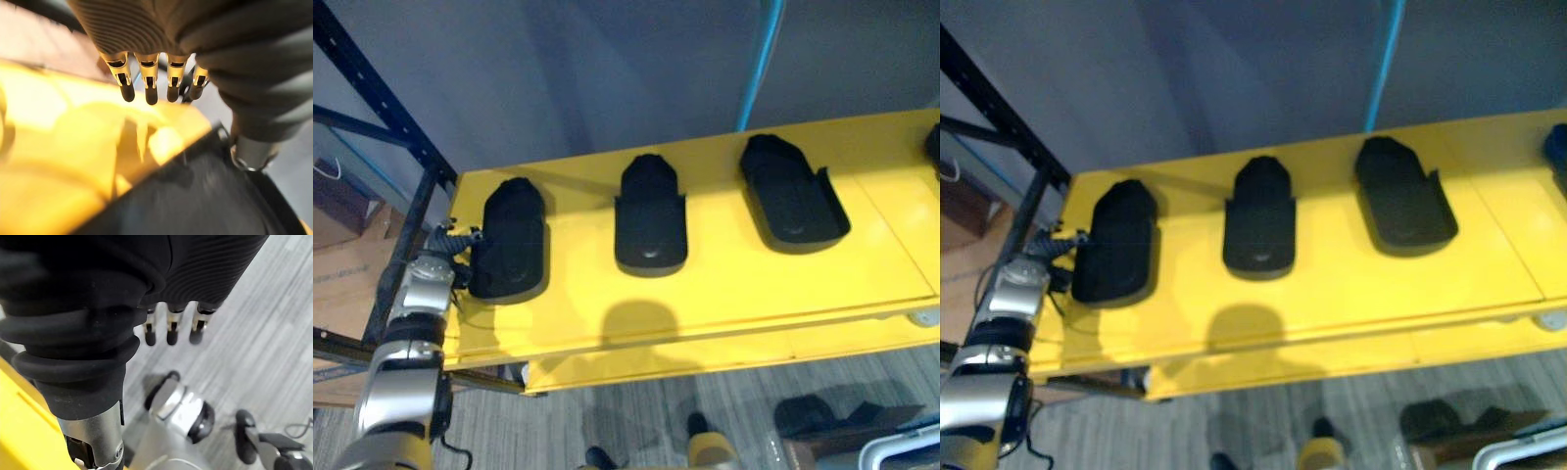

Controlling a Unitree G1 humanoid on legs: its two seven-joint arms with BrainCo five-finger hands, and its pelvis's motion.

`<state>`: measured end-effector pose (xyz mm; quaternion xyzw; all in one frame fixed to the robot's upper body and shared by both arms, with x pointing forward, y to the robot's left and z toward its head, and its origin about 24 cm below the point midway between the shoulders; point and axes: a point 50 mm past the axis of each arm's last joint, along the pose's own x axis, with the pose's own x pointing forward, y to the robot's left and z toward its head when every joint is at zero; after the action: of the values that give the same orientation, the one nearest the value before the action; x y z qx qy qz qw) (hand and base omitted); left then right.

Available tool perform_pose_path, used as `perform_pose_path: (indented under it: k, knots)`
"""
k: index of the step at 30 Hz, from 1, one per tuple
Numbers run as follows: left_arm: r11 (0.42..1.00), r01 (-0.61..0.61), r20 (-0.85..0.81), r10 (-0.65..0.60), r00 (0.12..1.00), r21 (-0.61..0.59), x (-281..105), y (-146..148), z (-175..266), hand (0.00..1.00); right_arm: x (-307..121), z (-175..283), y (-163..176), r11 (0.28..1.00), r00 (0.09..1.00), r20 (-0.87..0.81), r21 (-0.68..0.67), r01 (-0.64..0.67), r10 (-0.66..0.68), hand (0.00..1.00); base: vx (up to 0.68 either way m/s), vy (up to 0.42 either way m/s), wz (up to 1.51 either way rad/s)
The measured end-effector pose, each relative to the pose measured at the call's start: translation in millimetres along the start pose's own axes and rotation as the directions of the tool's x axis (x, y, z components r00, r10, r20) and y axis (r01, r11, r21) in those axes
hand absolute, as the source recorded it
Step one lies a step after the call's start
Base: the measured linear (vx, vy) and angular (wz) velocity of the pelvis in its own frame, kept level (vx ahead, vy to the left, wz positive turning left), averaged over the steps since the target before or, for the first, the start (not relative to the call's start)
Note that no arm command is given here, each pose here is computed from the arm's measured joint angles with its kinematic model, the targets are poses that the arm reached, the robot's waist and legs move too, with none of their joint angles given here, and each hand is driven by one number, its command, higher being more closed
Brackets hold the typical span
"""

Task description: Walk over and take plastic housings, then place them on the shelf

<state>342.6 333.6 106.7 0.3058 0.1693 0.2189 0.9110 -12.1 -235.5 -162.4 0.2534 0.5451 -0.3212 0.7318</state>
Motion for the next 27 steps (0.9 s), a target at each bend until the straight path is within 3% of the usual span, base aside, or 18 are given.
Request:
perform_pose_path:
  k: [3,9,12,16,17,21,27]
  knots:
    - [0.988,-0.152,0.079,0.153,0.985,-0.021,-2.0,9.4,13.9,0.0,0.0,2.2,2.2,1.0,0.999,0.051,0.0,0.009,-0.008,0.0,0.0,-0.003,0.03]
    - [0.933,-0.334,0.275,0.359,0.892,-0.134,-12.4,23.4,48.3,0.0,0.1,4.1,5.3,0.998,0.994,0.098,-0.013,0.054,-0.052,0.0,0.0,-0.005,0.12]
    - [0.909,-0.332,0.43,0.412,0.803,-0.251,-26.6,28.4,79.7,0.0,0.6,5.8,7.5,0.997,0.991,0.114,-0.031,0.075,-0.071,0.0,-0.01,-0.005,0.19]
    - [0.905,-0.183,0.67,0.41,0.618,-0.385,-67.8,30.8,132.9,0.0,2.9,17.1,12.7,0.995,0.986,0.144,-0.037,0.094,-0.087,0.0,-0.01,0.01,0.21]
    - [0.912,-0.152,0.709,0.393,0.586,-0.38,-76.5,31.0,139.8,1.0,3.7,20.1,14.7,0.995,0.985,0.148,-0.045,0.091,-0.084,0.0,-0.01,0.006,0.11]
    - [0.953,-0.044,0.789,0.275,0.549,-0.301,-96.2,21.8,136.1,1.0,6.2,27.8,22.3,0.993,0.985,0.158,-0.078,0.085,-0.072,0.0,-0.03,-0.007,0.15]
    - [0.998,0.055,0.83,-0.018,0.557,-0.016,-127.3,-7.3,92.4,1.0,7.7,22.0,23.1,0.992,0.989,0.125,-0.084,0.09,-0.079,0.0,-0.04,-0.027,0.28]
